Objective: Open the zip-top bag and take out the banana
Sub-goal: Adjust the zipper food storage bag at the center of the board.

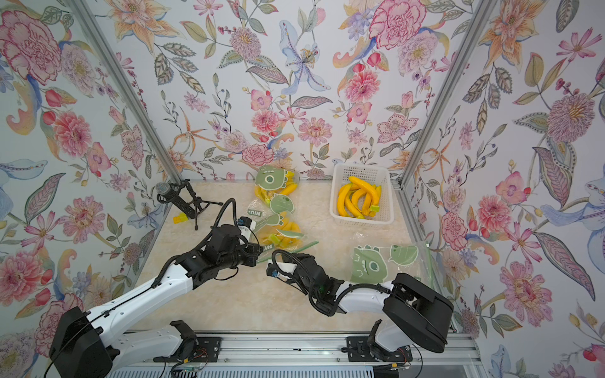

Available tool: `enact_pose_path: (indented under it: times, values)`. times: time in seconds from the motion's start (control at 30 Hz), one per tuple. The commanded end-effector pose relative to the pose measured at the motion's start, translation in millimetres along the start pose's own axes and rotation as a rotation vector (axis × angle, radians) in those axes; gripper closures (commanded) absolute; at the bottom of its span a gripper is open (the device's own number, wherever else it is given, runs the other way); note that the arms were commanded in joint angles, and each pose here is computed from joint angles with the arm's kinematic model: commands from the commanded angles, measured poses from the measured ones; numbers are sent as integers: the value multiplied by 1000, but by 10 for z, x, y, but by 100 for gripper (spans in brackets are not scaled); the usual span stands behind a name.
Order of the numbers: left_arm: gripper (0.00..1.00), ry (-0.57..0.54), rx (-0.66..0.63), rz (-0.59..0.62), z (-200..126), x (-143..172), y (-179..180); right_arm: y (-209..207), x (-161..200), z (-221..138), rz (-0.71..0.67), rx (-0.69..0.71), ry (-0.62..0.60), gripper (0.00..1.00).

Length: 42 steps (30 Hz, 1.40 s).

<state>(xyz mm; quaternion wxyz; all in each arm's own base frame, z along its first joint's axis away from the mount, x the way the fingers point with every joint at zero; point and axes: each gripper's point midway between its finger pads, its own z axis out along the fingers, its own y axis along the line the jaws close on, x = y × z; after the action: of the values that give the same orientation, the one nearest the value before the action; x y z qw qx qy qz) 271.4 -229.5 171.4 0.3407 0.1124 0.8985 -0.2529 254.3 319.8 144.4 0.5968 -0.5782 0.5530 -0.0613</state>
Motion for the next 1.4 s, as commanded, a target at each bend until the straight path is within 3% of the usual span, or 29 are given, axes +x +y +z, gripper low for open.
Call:
enact_pose_path:
  times: [0.0, 0.13, 0.27, 0.4, 0.6, 0.77, 0.97, 1.37]
  values:
    - [95, -56, -4, 23, -119, -174, -18, -122, -132, -37, 65, 7, -36, 100]
    - [79, -91, -29, 46, -193, -234, 16, -204, -93, -90, 151, 8, -27, 100]
    - [47, -160, -79, 87, -341, -339, 88, -311, -40, -174, 266, 14, -26, 100]
    - [29, -267, -69, 150, -519, -448, 70, -456, 0, -281, 397, 22, -34, 100]
    - [26, -520, 87, 269, -886, -552, -185, -773, 68, -420, 596, 39, -36, 100]
    - [33, -643, 232, 427, -1043, -464, -547, -990, 51, -462, 711, 26, -37, 100]
    - [37, -626, 281, 613, -910, -170, -860, -1140, -21, -445, 796, 9, -30, 100]
    - [43, -631, 91, 697, -589, -269, -744, -1170, -47, -449, 839, -10, -49, 100]
